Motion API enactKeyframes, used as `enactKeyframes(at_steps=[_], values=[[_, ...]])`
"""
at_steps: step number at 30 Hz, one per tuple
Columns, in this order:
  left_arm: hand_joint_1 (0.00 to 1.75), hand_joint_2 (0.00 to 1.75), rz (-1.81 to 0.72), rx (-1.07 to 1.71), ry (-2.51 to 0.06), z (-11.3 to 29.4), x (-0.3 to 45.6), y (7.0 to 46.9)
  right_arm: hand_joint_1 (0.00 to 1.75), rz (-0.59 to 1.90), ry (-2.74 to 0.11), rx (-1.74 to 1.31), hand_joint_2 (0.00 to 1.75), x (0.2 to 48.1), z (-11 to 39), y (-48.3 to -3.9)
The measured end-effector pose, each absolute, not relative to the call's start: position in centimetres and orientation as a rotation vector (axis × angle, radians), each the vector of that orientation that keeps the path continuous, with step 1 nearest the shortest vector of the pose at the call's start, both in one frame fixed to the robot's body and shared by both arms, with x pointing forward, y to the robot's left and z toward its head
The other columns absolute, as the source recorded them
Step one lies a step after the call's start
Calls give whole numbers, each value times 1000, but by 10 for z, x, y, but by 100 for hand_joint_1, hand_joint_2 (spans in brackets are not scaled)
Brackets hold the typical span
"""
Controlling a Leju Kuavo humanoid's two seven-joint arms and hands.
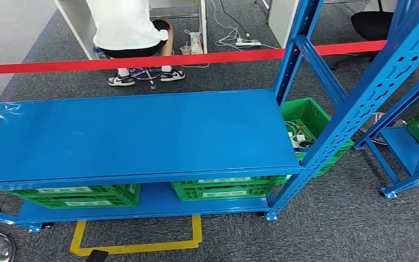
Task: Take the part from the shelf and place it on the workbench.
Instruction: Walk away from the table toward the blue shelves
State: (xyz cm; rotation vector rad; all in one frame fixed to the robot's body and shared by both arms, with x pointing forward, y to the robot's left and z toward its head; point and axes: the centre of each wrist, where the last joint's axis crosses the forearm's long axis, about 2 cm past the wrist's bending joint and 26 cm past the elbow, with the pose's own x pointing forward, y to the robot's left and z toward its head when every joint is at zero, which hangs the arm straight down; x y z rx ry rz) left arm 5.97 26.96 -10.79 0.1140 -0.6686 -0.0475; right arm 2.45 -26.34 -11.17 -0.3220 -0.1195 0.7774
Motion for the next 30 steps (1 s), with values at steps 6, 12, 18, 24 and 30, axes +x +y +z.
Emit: enactKeyframes(at_steps=[6, 12, 18, 24, 30], values=[[0, 0, -49, 115, -669, -108, 60, 269, 0, 769, -116, -319, 0, 24, -112, -264], [0, 0, -53, 115, -667, -108, 60, 269, 0, 765, -116, -319, 0, 24, -112, -264], [0, 0, -52, 116, -666, -108, 60, 269, 0, 753, -114, -320, 0, 24, -112, -264], [0, 0, -52, 116, -666, -108, 60, 269, 0, 749, -113, -320, 0, 24, -112, -264], [0, 0, -53, 117, -666, -108, 60, 269, 0, 745, -113, -320, 0, 24, -112, -264]])
